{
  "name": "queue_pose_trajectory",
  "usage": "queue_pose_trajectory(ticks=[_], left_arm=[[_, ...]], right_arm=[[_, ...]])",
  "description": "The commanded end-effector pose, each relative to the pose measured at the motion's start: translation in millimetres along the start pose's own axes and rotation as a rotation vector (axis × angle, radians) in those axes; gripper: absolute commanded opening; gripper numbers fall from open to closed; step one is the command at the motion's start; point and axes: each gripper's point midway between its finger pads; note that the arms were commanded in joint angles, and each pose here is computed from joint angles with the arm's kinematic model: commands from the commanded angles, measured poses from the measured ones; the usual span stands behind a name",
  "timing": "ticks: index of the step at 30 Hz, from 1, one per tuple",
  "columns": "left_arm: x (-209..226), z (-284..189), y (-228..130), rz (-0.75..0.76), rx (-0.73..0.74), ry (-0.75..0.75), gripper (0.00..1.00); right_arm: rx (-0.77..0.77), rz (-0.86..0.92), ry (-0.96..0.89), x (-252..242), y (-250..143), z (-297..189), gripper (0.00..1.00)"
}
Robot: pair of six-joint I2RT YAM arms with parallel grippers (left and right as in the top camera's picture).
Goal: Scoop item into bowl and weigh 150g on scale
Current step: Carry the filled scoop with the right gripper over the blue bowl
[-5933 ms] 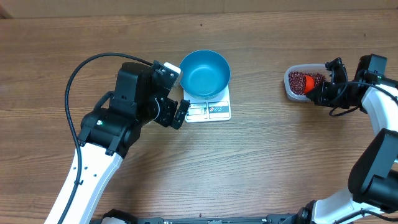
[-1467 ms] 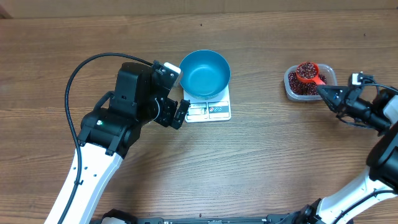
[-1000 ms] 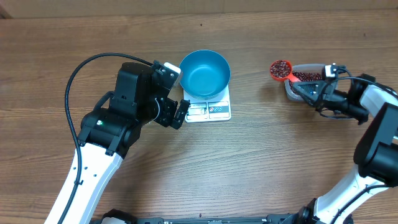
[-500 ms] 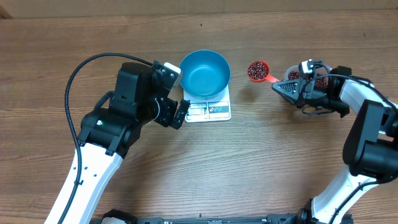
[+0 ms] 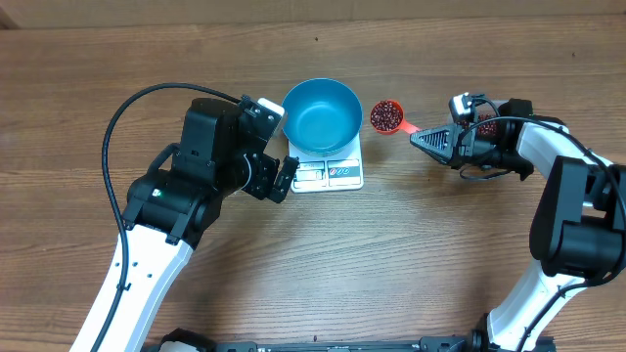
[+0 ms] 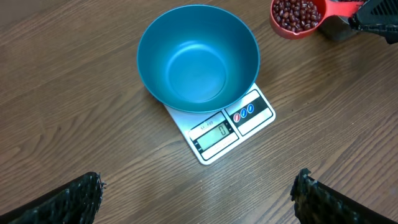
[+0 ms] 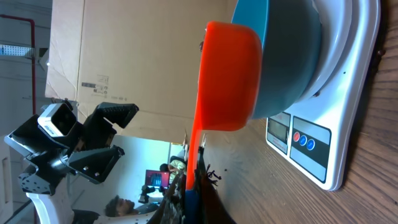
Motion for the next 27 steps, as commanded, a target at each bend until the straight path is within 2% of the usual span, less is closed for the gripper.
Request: queue_pose_trajectory(ticks=[1,27], left_arm=[[-4.4,-5.7,2.7,-0.002,-0.018,-0.017,0.99],[-4.4,-5.8,2.7,-0.002,-0.018,-0.017,0.99]], right_arm=[[-0.015,-0.023,0.052,9.7,5.7,1.4,0.04],[0.056,-0.007,0.073,13.5,-4.3,26.7,0.04]])
Point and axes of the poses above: each gripper's point midway between its finger pads, its own z axis out along the fingers, its own x axis along the line the jaws close on, y = z × x, and after that the axes turned 5 degrees about -z, right-handed
